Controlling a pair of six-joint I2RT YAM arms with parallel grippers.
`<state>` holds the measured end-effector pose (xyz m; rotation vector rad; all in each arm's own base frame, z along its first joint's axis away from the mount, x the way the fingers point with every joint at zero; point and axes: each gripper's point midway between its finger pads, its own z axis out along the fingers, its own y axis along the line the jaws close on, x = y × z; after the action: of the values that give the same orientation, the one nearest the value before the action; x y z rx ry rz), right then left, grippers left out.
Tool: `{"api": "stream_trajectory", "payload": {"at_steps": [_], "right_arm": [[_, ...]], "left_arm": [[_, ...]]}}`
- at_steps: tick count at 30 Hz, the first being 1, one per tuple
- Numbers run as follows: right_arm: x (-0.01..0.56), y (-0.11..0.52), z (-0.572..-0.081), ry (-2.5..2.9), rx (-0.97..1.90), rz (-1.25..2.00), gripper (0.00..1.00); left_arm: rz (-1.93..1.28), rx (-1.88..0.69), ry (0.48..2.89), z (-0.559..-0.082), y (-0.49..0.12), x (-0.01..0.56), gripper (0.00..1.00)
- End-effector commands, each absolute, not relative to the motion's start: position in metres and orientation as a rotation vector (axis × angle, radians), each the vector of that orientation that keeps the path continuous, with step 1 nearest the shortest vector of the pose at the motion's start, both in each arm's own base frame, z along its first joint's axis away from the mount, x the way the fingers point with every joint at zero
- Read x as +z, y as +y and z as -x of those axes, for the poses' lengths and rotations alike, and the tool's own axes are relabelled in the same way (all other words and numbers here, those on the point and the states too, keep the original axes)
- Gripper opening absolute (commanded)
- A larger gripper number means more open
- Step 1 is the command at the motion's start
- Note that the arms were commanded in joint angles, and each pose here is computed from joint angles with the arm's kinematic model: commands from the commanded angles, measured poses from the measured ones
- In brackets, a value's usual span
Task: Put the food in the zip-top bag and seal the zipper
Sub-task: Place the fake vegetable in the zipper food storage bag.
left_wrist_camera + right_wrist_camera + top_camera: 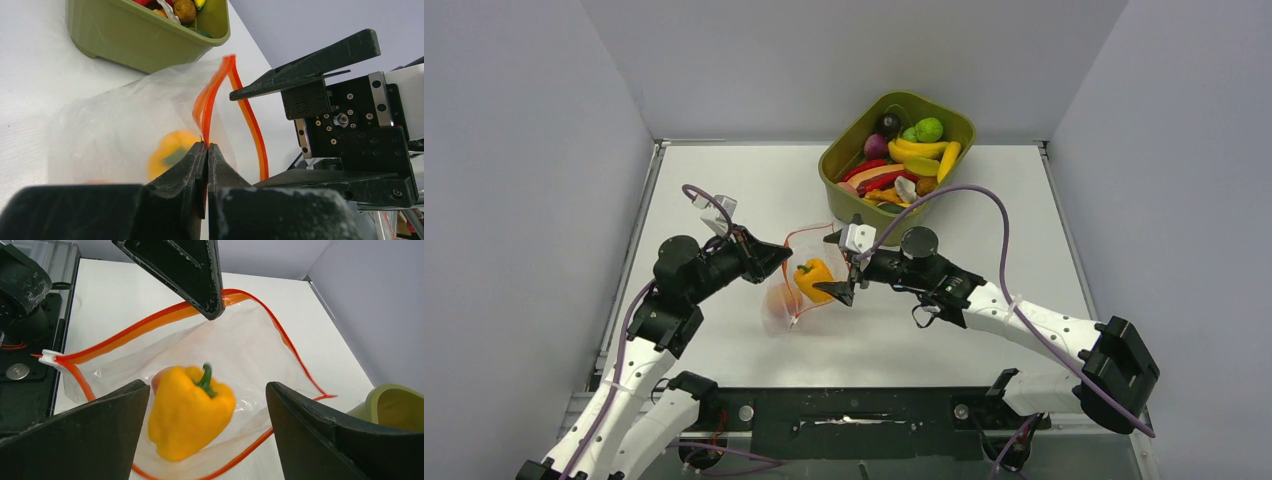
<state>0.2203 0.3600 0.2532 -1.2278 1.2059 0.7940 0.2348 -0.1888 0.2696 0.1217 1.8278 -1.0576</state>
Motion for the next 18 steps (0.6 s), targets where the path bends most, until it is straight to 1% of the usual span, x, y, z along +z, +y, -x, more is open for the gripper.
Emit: {"api": "stream_trajectory", "payload": {"at_steps": [1, 4, 10, 18], "right_arm": [[0.291, 0.360, -0.219, 1.114, 0.785, 1.186, 0.91], [0.296, 0.360, -0.217, 1.111, 0.800, 1.186, 0.92], [0.310, 0.361, -0.215, 1.120, 0.839, 1.141, 0.91], [0.337, 0.355, -0.227, 1.184, 0.845, 1.037, 0.89]], "left_arm": [[-0.171, -1.086, 1.705, -0.233, -0.192, 0.303, 0.00], [-0.170, -1.083, 1.709, -0.233, -0.192, 0.300, 0.00], [-0.176, -1.068, 1.718, -0.234, -0.191, 0.295, 0.00], [-0.202, -0.977, 1.766, -0.238, -0.184, 0.271, 0.00]]}}
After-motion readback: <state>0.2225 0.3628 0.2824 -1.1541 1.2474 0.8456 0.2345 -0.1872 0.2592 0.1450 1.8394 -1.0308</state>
